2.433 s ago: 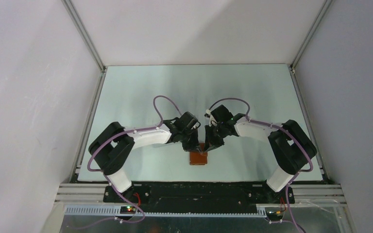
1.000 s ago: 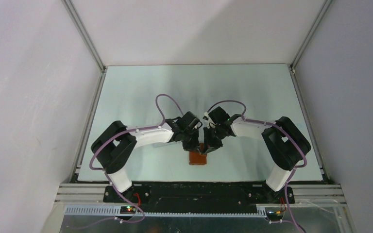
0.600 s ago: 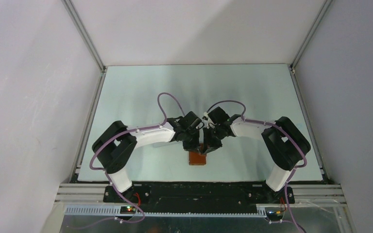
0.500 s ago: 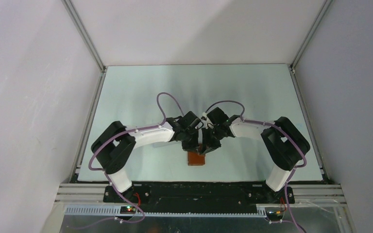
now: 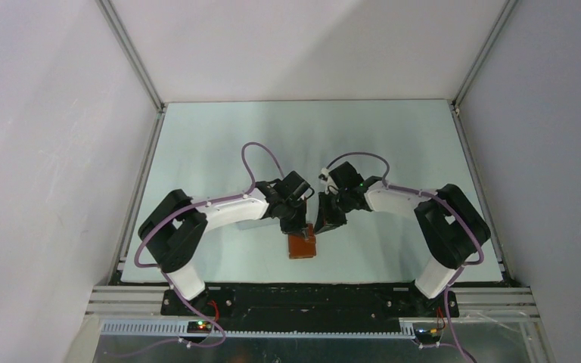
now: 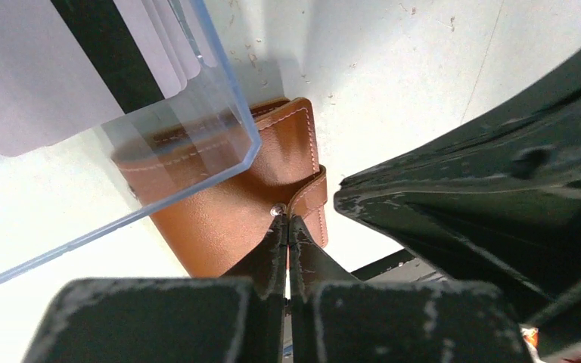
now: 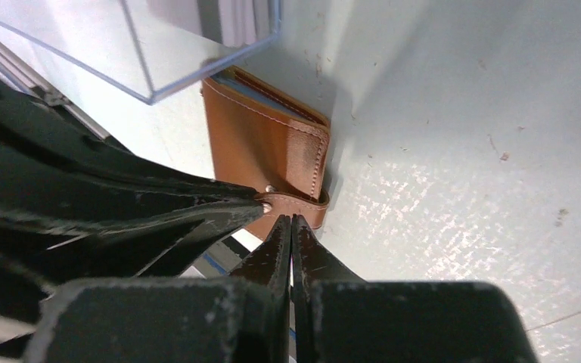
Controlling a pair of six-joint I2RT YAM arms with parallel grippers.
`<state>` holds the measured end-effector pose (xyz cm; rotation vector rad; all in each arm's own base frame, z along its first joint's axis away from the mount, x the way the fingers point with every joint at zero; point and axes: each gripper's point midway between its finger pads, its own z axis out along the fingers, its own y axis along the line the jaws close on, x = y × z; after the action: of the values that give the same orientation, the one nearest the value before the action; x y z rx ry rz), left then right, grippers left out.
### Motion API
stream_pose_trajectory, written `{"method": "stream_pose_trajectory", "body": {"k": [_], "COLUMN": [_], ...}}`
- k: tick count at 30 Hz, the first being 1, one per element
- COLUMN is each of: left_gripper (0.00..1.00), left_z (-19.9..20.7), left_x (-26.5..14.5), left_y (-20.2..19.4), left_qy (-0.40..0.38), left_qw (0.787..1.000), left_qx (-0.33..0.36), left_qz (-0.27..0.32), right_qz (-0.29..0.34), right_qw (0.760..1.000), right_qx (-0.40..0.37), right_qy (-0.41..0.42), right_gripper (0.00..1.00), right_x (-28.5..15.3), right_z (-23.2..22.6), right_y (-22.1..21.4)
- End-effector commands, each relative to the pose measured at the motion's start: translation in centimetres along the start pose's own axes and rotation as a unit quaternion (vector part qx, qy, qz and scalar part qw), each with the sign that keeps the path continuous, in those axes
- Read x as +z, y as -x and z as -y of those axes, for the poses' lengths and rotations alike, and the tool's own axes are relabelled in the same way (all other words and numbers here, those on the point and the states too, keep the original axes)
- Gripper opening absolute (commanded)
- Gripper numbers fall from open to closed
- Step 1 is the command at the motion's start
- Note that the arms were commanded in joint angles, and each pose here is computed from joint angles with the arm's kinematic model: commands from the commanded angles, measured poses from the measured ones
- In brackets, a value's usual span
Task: Put the credit cards into the card holder
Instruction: Close the card holder at the center of the board.
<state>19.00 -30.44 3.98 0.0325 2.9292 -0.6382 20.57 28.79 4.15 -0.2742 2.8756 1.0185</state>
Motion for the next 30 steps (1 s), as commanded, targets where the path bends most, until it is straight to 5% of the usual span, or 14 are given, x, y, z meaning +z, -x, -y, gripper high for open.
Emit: {"method": "stream_pose_trajectory", "body": {"k": [1, 30], "left_gripper": [0.00, 0.00], "left_z": [0.2, -2.6], "left_x": [-0.6, 1.2], "left_y": [0.7, -0.8], "left_qy": [0.000, 0.052], "left_qw": [1.000, 0.998], "left_qx": [0.017, 0.031], "left_qz": [0.013, -0.002], "right_qz": [0.031, 0.002], "right_qw": [0.999, 1.000], "right_qx": [-0.007, -0.002], "right_qy": [0.035, 0.026], "right_gripper": [0.00, 0.00], "right_x": [-1.4, 1.3], "right_z": [-1.6, -1.4], "right_y": [1.5, 1.2]}}
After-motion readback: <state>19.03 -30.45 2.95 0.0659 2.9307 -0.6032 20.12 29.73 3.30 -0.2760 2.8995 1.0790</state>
